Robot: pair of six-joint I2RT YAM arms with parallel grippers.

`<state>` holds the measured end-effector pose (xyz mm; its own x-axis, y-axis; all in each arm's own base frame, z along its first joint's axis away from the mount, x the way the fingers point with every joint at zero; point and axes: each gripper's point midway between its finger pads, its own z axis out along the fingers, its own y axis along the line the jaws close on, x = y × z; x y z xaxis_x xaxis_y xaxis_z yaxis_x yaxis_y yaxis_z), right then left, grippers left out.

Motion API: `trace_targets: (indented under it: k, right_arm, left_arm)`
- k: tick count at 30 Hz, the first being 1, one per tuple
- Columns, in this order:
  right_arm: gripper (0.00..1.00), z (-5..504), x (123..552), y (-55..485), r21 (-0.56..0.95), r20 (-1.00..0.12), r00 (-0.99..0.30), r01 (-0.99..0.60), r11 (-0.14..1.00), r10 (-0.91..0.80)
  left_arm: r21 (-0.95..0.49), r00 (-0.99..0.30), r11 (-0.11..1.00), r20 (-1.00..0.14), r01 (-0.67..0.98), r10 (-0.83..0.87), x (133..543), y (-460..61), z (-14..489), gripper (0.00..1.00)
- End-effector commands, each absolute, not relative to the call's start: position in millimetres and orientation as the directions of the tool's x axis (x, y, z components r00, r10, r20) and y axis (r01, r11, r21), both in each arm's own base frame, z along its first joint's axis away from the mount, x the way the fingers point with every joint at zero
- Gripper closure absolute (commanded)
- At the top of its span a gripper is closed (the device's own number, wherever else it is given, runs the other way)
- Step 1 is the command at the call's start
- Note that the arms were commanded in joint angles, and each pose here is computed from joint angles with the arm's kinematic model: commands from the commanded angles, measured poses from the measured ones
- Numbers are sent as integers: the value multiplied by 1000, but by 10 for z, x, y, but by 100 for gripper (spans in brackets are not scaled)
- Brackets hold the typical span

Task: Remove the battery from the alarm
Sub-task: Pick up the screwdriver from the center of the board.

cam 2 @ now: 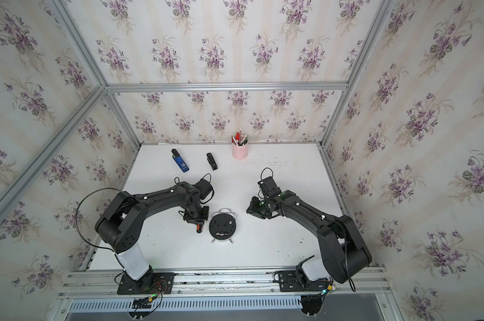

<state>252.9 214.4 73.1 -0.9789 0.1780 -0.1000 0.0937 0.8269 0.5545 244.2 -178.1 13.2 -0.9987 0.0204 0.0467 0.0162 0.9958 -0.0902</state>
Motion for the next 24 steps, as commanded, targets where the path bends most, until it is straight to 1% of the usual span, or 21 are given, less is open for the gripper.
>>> trace_targets:
  k: [1, 3, 6, 9, 10, 12, 13, 15, 17, 19, 21, 22, 24]
  right_arm:
    - [70, 755, 2564, 2160, 561, -114, -977, 89, 823, 182]
    - [70, 772, 2582, 2175, 565, -117, -976, 85, 821, 182]
    - [70, 882, 2664, 2222, 570, -142, -976, 55, 820, 165]
    - [70, 1192, 2850, 2269, 582, -214, -965, -3, 813, 149]
    - [69, 1333, 2926, 2275, 600, -238, -958, -18, 800, 158]
    - [68, 1595, 3043, 2260, 662, -255, -947, -22, 749, 197]
    - [65, 1746, 3085, 2265, 703, -261, -940, -30, 710, 219]
    - [56, 2002, 3114, 2333, 776, -268, -930, -55, 629, 250]
    - [49, 2255, 3048, 2472, 848, -264, -930, -97, 522, 256]
    - [44, 2439, 2994, 2508, 882, -273, -915, -115, 457, 296]
    - [44, 2503, 2875, 2578, 897, -277, -912, -133, 421, 303]
    - [44, 2510, 2805, 2625, 900, -276, -915, -138, 415, 296]
    - [44, 2470, 2715, 2681, 892, -279, -916, -137, 430, 287]
  left_arm:
    - [-150, -994, 986, 66, 74, 85, 2351, -1813, 137, 92]
    - [-179, -992, 979, 54, 99, 110, 2318, -1818, 200, 96]
    - [-244, -989, 960, 16, 140, 148, 2274, -1867, 451, 100]
    - [-319, -981, 927, -60, 195, 186, 2217, -1927, 940, 100]
    - [-374, -975, 900, -89, 221, 203, 2169, -1990, 1163, 100]
    - [-448, -960, 849, -162, 279, 230, 2072, -2061, 1577, 100]
    - [-491, -949, 813, -195, 313, 248, 2009, -2117, 1770, 100]
    - [-543, -934, 760, -222, 357, 280, 1881, -2222, 1986, 100]
    - [-579, -918, 713, -220, 395, 330, 1738, -2357, 2074, 100]
    - [-593, -907, 691, -208, 414, 366, 1666, -2449, 2066, 100]
    - [-609, -904, 673, -212, 420, 372, 1657, -2521, 2072, 100]
    - [-602, -906, 682, -210, 416, 367, 1680, -2527, 2053, 100]
    - [-595, -903, 684, -209, 421, 374, 1702, -2551, 2049, 100]
